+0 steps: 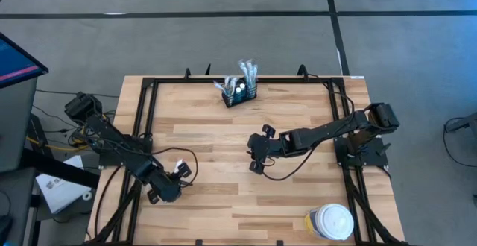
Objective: Pick & Place toothbrushing station
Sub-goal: Put the orange toothbrush into the black wire organizer
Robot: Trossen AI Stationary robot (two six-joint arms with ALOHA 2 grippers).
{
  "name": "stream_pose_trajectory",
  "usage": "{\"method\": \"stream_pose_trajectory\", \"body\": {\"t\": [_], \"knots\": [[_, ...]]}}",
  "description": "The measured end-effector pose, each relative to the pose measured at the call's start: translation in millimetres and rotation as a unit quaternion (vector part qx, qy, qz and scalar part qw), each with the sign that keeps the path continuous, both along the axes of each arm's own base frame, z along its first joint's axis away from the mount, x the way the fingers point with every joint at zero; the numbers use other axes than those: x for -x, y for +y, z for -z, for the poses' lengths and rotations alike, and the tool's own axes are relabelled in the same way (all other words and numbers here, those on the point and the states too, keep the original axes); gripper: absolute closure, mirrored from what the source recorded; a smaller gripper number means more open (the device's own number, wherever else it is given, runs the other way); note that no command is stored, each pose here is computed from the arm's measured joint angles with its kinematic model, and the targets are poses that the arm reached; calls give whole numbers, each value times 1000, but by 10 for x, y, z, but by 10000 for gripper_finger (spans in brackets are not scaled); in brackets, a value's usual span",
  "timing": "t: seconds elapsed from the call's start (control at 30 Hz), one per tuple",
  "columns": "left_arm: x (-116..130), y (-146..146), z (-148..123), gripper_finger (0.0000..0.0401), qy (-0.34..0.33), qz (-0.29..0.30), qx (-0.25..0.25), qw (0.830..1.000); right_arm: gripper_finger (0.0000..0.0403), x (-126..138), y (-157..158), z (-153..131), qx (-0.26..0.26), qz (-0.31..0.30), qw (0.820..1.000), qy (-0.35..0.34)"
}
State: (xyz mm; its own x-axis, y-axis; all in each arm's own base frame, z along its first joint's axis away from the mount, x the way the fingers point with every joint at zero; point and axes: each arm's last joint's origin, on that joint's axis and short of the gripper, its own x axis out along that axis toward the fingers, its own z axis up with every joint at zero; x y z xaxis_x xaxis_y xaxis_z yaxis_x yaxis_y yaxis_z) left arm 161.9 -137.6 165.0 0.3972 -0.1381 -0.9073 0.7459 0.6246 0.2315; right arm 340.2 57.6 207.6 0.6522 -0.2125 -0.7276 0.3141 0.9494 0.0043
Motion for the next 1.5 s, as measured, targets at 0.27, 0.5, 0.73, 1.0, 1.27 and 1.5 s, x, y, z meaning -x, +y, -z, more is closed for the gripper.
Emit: {"method": "stream_pose_trajectory", "body": {"t": [0.27, 0.5, 0.73, 1.0, 1.27, 1.5], "knots": [[-11, -9, -9, 395, -7, -1, 6, 1000, 285, 4, 22, 0, 2, -5, 1000, 1], [-17, -13, -12, 395, -11, -1, 8, 1000, 285, 4, 22, 0, 14, -19, 1000, 4], [-28, -22, -19, 395, -17, -1, 13, 1000, 285, 4, 23, 0, 15, -20, 1000, 5], [-72, -59, -49, 395, -42, -2, 36, 998, 285, 4, 22, 0, 15, -20, 1000, 5], [-109, -94, -80, 395, -64, -1, 57, 996, 285, 4, 22, 0, 11, -15, 1000, 3], [-101, -109, -81, 395, -49, -11, 81, 995, 285, 4, 22, 0, -5, 2, 1000, -2]]}}
